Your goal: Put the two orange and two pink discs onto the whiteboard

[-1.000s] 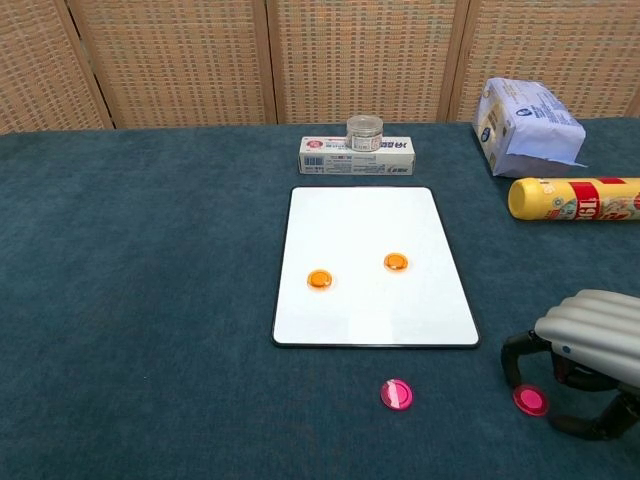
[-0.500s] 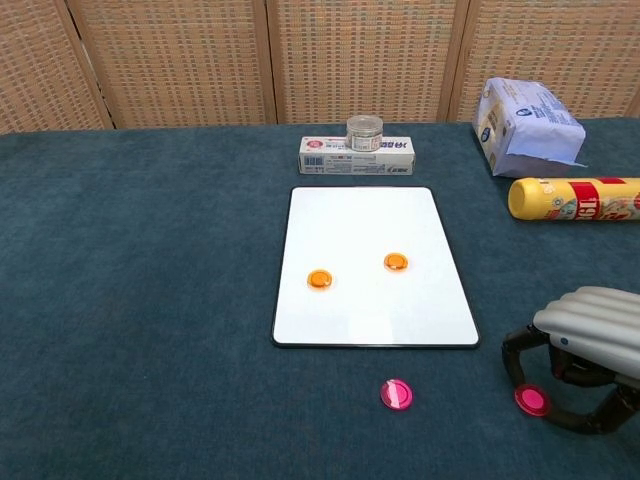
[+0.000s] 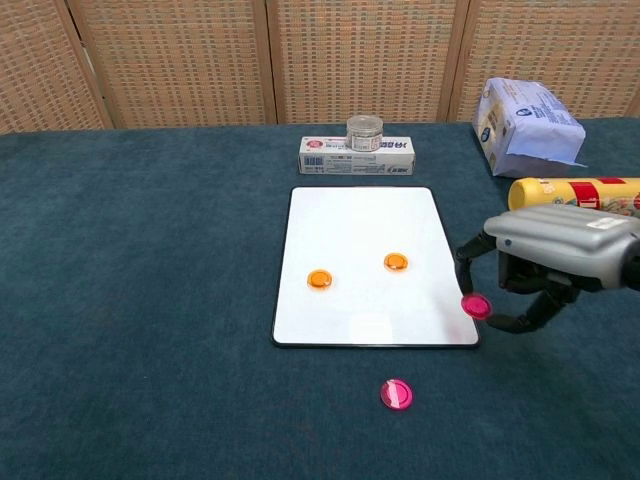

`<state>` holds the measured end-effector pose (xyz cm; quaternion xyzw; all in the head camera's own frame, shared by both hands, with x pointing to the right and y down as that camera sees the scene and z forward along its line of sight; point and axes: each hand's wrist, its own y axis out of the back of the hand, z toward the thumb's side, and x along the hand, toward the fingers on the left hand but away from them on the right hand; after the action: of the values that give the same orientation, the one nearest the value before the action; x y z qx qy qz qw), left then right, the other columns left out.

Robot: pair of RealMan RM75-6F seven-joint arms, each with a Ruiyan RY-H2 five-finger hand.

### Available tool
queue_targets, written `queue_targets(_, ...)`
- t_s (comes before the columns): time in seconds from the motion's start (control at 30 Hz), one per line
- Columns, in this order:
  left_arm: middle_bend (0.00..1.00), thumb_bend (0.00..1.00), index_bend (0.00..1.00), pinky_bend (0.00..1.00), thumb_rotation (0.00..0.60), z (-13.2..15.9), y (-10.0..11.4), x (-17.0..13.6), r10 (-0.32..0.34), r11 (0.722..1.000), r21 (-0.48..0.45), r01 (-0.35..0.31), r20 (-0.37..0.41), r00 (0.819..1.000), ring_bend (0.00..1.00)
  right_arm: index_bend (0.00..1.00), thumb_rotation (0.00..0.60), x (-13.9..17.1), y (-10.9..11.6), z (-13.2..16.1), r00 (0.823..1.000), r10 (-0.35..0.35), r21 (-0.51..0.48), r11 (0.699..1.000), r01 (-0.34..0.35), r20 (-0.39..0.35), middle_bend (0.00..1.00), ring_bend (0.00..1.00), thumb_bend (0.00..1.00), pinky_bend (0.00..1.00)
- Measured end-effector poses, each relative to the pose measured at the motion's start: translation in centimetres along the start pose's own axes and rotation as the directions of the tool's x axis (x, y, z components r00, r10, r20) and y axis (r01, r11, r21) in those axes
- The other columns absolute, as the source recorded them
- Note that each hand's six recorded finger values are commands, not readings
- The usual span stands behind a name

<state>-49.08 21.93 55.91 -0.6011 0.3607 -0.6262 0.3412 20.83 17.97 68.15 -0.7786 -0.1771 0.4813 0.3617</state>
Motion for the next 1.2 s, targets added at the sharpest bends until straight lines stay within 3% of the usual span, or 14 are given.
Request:
queue_targets(0.2,0.0,0.0,0.0,0.0,0.6,-0.2,0.0,0.1,-0.002,1.0,-0.004,0.002,-0.006,1.0,0.0,0.56,0.6,-2.9,1.0,0.9,0.999,0.003,0.016,1.0,-0.004,0.035,0.99,0.92,0.4,1.0)
queue_targets(0.43,0.0,0.0,0.0,0.0,0.6,-0.4,0.0,0.4,-0.009,1.0,-0.009,0.009,-0.011,1.0,0.0,0.55,0.6,-5.5,0.3,2.3,0.997,0.031,0.065,0.997,-0.035,0.071,0.99,0.92,0.4,1.0)
queue_targets(0.6,0.0,0.0,0.0,0.0,0.6,-0.5,0.1,0.4,-0.009,1.0,-0.012,0.009,-0.013,1.0,0.0,0.39,0.6,-6.0,0.1,2.3,0.995,0.036,0.089,0.995,-0.044,0.095,0.99,0.92,0.39,1.0)
queue_targets(0.93,0.0,0.0,0.0,0.0,0.6,-0.4,0.2,0.2,-0.007,1.0,-0.013,0.007,-0.005,1.0,0.0,0.31,0.6,-4.4,0.8,1.8,0.996,0.035,0.122,0.991,-0.045,0.087,0.99,0.92,0.36,1.0)
queue_targets(1.2,0.0,0.0,0.0,0.0,0.6,-0.2,0.3,-0.1,0.0,1.0,-0.012,0.0,0.006,1.0,0.0,0.33,0.6,-1.2,0.6,3.3,0.999,0.047,0.078,0.996,-0.046,-0.005,0.99,0.92,0.37,1.0)
